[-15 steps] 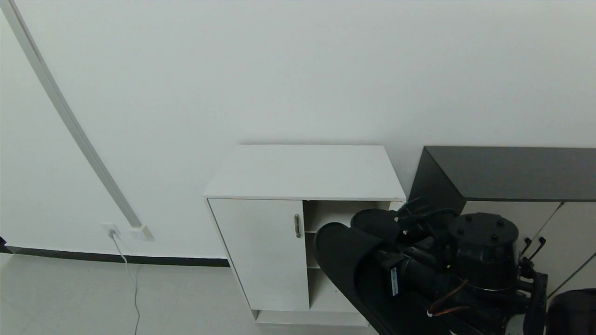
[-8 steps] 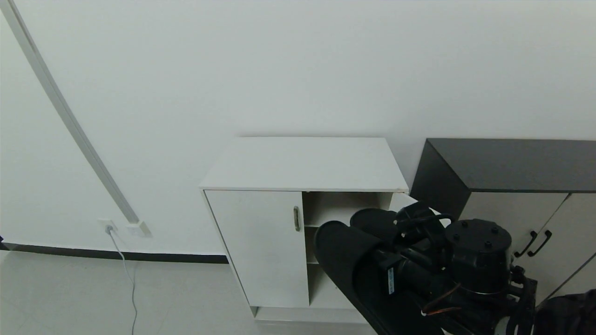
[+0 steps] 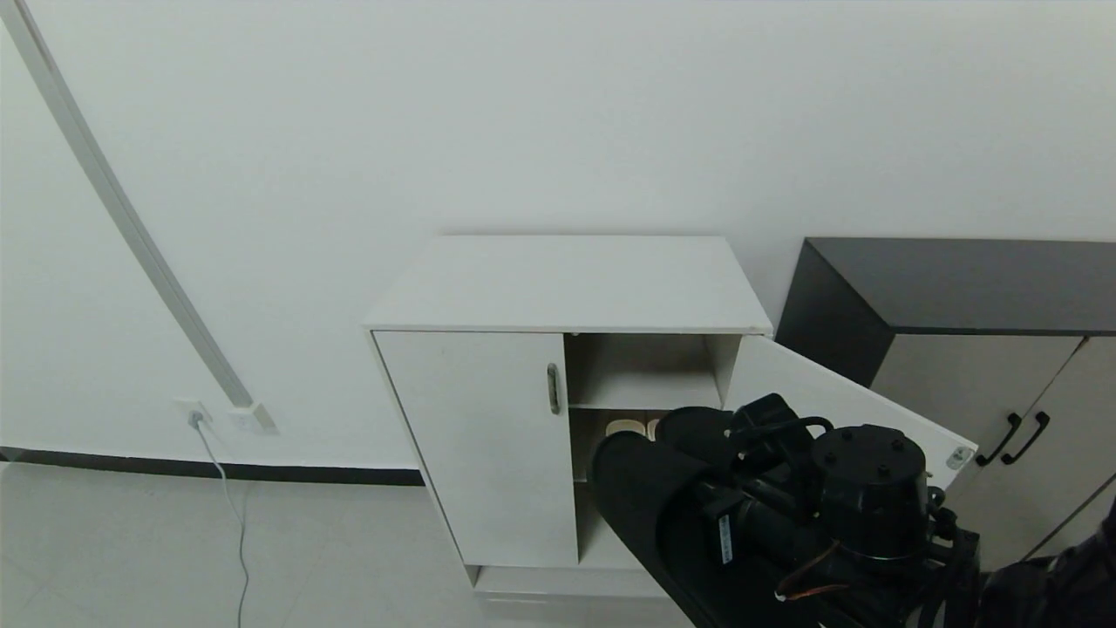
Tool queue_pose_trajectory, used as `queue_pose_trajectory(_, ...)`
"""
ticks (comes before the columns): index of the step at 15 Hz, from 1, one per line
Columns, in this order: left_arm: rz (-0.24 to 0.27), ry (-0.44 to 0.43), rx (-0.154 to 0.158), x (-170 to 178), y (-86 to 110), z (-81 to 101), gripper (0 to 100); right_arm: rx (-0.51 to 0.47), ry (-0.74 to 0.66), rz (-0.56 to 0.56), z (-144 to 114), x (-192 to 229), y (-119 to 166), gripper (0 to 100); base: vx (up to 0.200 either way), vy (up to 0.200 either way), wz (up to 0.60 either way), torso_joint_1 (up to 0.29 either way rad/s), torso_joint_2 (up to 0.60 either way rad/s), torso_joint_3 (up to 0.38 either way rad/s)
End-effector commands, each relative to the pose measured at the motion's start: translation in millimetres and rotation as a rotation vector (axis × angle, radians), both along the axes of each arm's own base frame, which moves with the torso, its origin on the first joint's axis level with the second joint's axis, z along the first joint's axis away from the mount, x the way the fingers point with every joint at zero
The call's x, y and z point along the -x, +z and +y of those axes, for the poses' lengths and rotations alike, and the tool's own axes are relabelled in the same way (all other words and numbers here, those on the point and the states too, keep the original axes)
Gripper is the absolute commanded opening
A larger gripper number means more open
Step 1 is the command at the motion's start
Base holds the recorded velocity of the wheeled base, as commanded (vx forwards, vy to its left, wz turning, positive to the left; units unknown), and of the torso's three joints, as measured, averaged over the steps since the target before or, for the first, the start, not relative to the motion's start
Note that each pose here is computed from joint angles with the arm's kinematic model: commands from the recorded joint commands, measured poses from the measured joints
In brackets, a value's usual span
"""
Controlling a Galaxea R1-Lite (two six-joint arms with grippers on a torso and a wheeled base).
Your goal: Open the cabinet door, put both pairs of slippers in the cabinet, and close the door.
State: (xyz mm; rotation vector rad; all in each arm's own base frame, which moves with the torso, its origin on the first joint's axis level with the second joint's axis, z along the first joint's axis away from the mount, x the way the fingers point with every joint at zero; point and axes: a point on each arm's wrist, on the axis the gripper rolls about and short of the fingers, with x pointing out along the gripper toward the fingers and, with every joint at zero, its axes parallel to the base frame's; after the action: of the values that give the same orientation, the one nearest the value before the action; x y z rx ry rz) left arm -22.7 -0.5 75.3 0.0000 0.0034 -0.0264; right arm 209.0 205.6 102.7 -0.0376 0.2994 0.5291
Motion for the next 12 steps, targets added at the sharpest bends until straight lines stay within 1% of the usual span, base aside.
queue_pose_trajectory(1,0.0,0.0,0.0,0.0,0.0,0.0,0,0.009,0.002,-0.001,0.2,0.0,-1.0,0,0.0,0.0,0.0,-0.207,0.5,0.286)
queue_pose_trajectory(12,0.0,0.0,0.0,0.0,0.0,0.0,0,-0.001,0.004,-0.021,0.4,-0.2,-0.4,0,0.0,0.0,0.0,-0.213,0.53,0.318)
